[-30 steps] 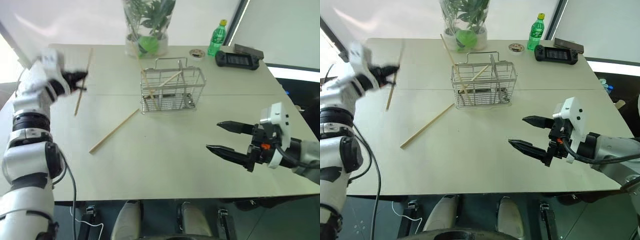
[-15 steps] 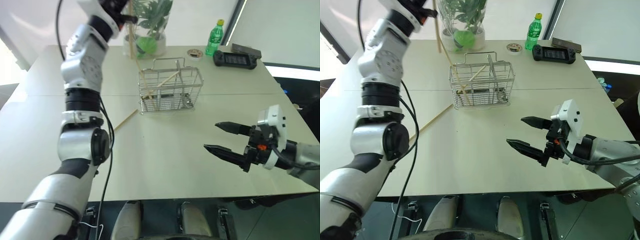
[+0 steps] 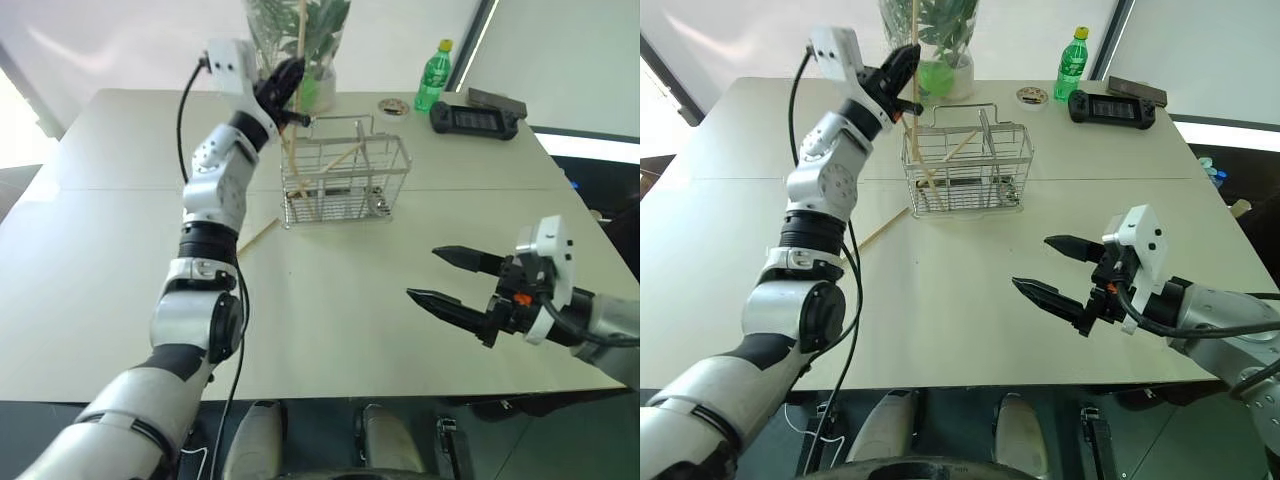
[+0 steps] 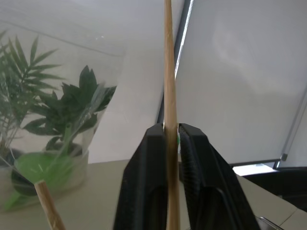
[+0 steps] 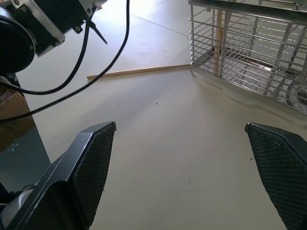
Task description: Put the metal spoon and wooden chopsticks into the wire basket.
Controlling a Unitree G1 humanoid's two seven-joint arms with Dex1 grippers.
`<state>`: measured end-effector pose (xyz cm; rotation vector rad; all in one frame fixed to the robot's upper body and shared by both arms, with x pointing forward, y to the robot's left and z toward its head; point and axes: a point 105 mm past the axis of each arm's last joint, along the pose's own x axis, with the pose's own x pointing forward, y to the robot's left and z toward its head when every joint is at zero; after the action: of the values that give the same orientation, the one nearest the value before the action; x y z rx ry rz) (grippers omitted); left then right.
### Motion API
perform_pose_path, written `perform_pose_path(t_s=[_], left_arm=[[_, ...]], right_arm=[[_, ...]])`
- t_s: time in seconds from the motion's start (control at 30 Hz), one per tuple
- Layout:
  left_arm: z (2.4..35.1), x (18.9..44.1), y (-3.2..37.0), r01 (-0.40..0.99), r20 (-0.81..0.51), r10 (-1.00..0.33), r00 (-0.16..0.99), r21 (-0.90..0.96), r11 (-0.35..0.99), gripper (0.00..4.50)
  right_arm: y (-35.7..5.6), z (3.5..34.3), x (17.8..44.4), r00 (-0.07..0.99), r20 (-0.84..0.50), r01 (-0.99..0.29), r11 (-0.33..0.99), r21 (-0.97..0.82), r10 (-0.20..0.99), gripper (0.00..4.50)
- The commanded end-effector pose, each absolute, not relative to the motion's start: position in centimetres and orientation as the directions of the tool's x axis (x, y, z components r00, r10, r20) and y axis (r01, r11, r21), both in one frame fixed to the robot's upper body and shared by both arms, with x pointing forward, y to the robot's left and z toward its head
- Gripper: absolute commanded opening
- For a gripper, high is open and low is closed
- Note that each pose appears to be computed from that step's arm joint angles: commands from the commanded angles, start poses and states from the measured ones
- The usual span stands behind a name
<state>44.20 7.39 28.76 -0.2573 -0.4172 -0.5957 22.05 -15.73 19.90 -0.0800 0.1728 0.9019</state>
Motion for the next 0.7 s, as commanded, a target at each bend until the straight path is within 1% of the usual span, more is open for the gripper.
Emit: perform_pose_path(t_s=[0.03, 0.1, 0.17, 0.2, 0.27, 0.37, 0.43, 0.5, 0.53, 0.6, 0.67, 0.7], left_arm=[[30.2, 43.5, 7.3, 0.591, 0.516, -0.464, 0.720, -0.104, 0.800, 2.15], [30.3, 43.3, 7.2, 0.593, 0.527, -0.458, 0.716, -0.114, 0.797, 3.28], [30.9, 43.0, 7.5, 0.601, 0.537, -0.452, 0.712, -0.134, 0.788, 4.31], [31.2, 42.8, 7.6, 0.609, 0.538, -0.458, 0.708, -0.138, 0.781, 4.46], [32.1, 42.1, 8.2, 0.629, 0.536, -0.482, 0.693, -0.124, 0.767, 4.46], [34.6, 40.2, 10.2, 0.654, 0.519, -0.538, 0.664, -0.053, 0.755, 4.46], [35.6, 39.3, 11.9, 0.640, 0.488, -0.558, 0.671, -0.003, 0.768, 4.46], [35.9, 38.7, 13.3, 0.634, 0.427, -0.581, 0.693, 0.023, 0.773, 4.46], [35.5, 38.4, 13.9, 0.635, 0.365, -0.603, 0.709, 0.040, 0.771, 4.46], [33.7, 37.7, 15.0, 0.653, 0.188, -0.654, 0.733, 0.075, 0.754, 4.46], [30.5, 36.3, 15.4, 0.709, -0.044, -0.709, 0.704, 0.103, 0.697, 4.46], [29.0, 35.6, 15.6, 0.733, -0.135, -0.720, 0.680, 0.124, 0.669, 4.46]], right_arm=[[-15.8, 21.4, 22.1, 0.618, -0.135, -0.784, 0.619, -0.034, 0.775, 4.50], [-15.8, 21.5, 22.1, 0.619, -0.129, -0.783, 0.621, -0.030, 0.774, 4.50], [-15.9, 21.6, 22.2, 0.622, -0.128, -0.781, 0.624, -0.027, 0.773, 4.50], [-15.9, 21.5, 22.3, 0.622, -0.127, -0.780, 0.625, -0.026, 0.772, 4.50], [-15.8, 21.5, 22.4, 0.624, -0.127, -0.779, 0.627, -0.023, 0.771, 4.50], [-15.7, 21.4, 22.6, 0.625, -0.120, -0.778, 0.628, -0.014, 0.771, 4.50], [-15.5, 21.3, 22.7, 0.624, -0.119, -0.778, 0.628, -0.013, 0.772, 4.50], [-15.5, 21.2, 22.8, 0.624, -0.117, -0.779, 0.627, -0.011, 0.773, 4.50], [-15.4, 21.2, 22.9, 0.624, -0.115, -0.779, 0.627, -0.009, 0.773, 4.50], [-15.4, 21.1, 23.0, 0.624, -0.114, -0.779, 0.627, -0.006, 0.773, 4.50], [-15.4, 21.0, 23.1, 0.623, -0.115, -0.779, 0.627, -0.003, 0.774, 4.50], [-15.4, 21.0, 23.1, 0.622, -0.115, -0.780, 0.626, -0.002, 0.774, 4.50]])
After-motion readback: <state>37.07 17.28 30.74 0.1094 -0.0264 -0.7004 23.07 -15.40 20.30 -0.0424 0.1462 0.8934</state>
